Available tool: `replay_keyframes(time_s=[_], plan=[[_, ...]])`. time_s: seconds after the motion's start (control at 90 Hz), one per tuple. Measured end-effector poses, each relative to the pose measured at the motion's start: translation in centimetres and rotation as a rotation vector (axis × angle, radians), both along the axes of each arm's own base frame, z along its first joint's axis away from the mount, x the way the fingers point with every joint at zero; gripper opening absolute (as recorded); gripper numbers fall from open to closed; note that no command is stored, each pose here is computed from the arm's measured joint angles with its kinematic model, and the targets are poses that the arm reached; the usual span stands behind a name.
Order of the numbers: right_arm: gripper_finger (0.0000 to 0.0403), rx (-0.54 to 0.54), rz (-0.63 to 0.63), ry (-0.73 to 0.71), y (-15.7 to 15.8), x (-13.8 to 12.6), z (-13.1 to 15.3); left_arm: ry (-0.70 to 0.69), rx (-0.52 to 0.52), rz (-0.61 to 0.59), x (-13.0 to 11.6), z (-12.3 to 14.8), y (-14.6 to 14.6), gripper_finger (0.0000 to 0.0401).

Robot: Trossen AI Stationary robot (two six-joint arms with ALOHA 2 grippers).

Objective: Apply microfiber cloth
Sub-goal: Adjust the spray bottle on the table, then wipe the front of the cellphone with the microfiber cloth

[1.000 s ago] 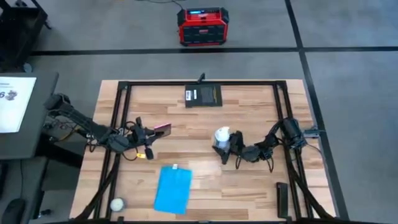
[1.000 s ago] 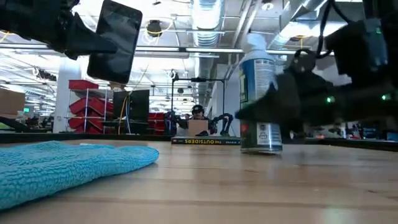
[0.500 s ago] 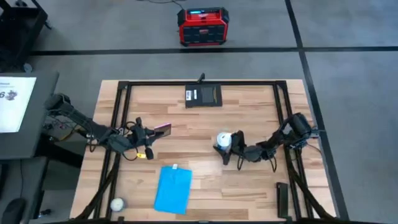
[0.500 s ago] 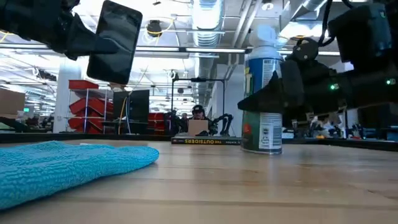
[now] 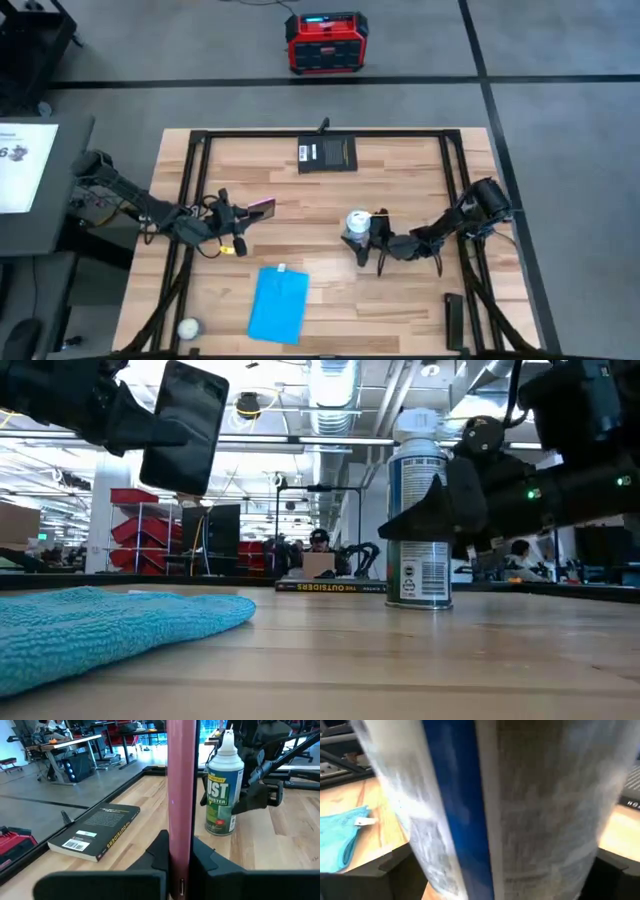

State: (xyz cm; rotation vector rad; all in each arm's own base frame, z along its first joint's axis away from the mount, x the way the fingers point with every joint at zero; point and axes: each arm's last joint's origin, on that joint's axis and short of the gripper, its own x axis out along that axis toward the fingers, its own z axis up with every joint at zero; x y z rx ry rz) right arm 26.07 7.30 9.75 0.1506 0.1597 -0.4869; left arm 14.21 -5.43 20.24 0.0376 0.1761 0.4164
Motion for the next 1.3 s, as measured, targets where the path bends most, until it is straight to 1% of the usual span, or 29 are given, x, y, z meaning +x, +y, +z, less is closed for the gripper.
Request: replay_keyframes(time_s=[0.144, 0.3, 0.4, 0.511, 0.578, 0.711, 0.811, 0.878, 0.967, 1.044, 1.144, 1.222, 1.3], plan=[[0.0362, -0.062, -0.047, 0.056, -0.1, -1.6, 1.5, 0.002, 0.003, 0.001, 0.0, 0.0, 0.0, 0.0006], [0.0362, -0.097, -0.085, 0.11, 0.3, -4.5, 3.4, 0.001, 0.006, 0.012, 0.0, 0.0, 0.0, 0.0006], [0.0362, -0.091, -0.083, 0.12, 0.7, -6.2, 4.9, 0.001, 0.008, 0.011, 0.0, 0.0, 0.0, 0.0006], [0.0362, -0.044, -0.066, 0.093, 0.9, -7.6, 6.2, -0.005, 0.005, 0.012, 0.0, 0.1, 0.0, 0.0006], [0.0362, -0.024, -0.041, 0.082, 1.2, -8.1, 6.6, -0.008, 0.003, 0.013, 0.0, 0.1, 0.0, 0.0006], [0.0362, 0.044, 0.076, 0.086, 2.8, -9.1, 6.6, -0.007, 0.016, 0.029, 0.0, 0.1, 0.1, 0.0006], [0.036, 0.088, 0.148, 0.101, 4.7, -9.7, 6.9, -0.003, 0.028, 0.038, 0.0, 0.1, 0.1, 0.0006], [0.0352, 0.112, 0.195, 0.093, 6.1, -9.5, 7.7, -0.002, 0.031, 0.043, 0.0, 0.1, 0.2, 0.0006], [0.0319, 0.137, 0.263, 0.09, 7.9, -8.3, 9.3, 0.0, 0.033, 0.055, 0.0, 0.1, 0.3, 0.0006], [0.0274, 0.118, 0.312, 0.122, 8.8, -6.4, 10.1, -0.002, 0.031, 0.072, 0.1, 0.1, 0.6, 0.0006], [0.0198, 0.078, 0.378, 0.188, 9.6, -3.4, 10.2, -0.008, 0.03, 0.073, 0.3, 0.2, 0.8, 0.0006], [0.0133, 0.031, 0.383, 0.225, 9.9, -1.2, 10.0, -0.005, 0.035, 0.071, 0.3, 0.2, 0.9, 0.0006], [0.0071, 0.015, 0.401, 0.243, 9.9, 0.7, 10.1, -0.001, 0.04, 0.068, 0.3, 0.2, 0.9, 0.0006]])
